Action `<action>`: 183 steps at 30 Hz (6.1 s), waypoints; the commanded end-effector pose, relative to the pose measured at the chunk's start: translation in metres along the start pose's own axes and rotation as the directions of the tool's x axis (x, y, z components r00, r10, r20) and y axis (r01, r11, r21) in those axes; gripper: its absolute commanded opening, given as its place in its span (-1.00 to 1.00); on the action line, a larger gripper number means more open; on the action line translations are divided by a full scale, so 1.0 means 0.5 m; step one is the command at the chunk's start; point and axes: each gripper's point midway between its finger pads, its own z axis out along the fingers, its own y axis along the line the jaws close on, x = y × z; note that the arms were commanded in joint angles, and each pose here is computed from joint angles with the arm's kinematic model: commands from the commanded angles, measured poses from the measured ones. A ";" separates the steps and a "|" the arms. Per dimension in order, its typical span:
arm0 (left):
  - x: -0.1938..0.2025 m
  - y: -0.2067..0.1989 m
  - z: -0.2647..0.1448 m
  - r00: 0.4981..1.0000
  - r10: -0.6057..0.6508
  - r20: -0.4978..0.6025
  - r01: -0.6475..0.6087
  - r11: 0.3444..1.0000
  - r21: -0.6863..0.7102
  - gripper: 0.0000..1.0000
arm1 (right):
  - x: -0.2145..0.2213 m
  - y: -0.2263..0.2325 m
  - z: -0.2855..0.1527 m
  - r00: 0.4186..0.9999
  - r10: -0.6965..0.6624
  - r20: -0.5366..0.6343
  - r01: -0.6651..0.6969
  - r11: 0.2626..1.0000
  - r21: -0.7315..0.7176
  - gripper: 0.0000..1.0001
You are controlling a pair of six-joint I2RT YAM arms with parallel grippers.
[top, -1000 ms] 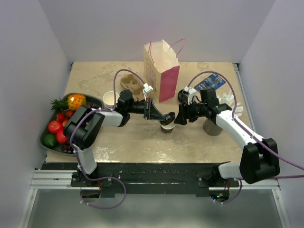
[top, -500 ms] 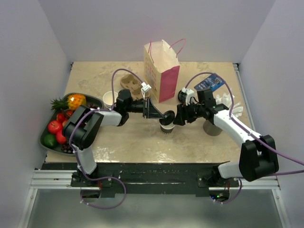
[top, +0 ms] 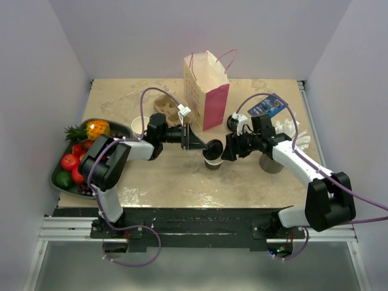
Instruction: Pack the takeout coffee
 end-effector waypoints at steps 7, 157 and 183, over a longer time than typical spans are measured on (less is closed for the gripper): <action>-0.025 -0.009 -0.011 0.997 0.067 0.039 -0.067 0.998 -0.023 -0.19 | -0.023 0.014 0.003 0.999 -0.023 0.039 0.024 0.999 -0.032 0.34; 0.001 0.003 0.143 0.859 0.443 -0.255 -0.443 0.894 0.061 0.30 | 0.010 0.009 -0.087 0.968 -0.236 -0.082 0.240 0.970 0.046 0.54; 0.025 0.036 0.156 0.890 0.371 -0.265 -0.369 0.927 0.059 0.18 | 0.023 -0.001 -0.093 0.947 -0.286 -0.147 0.295 0.955 0.042 0.53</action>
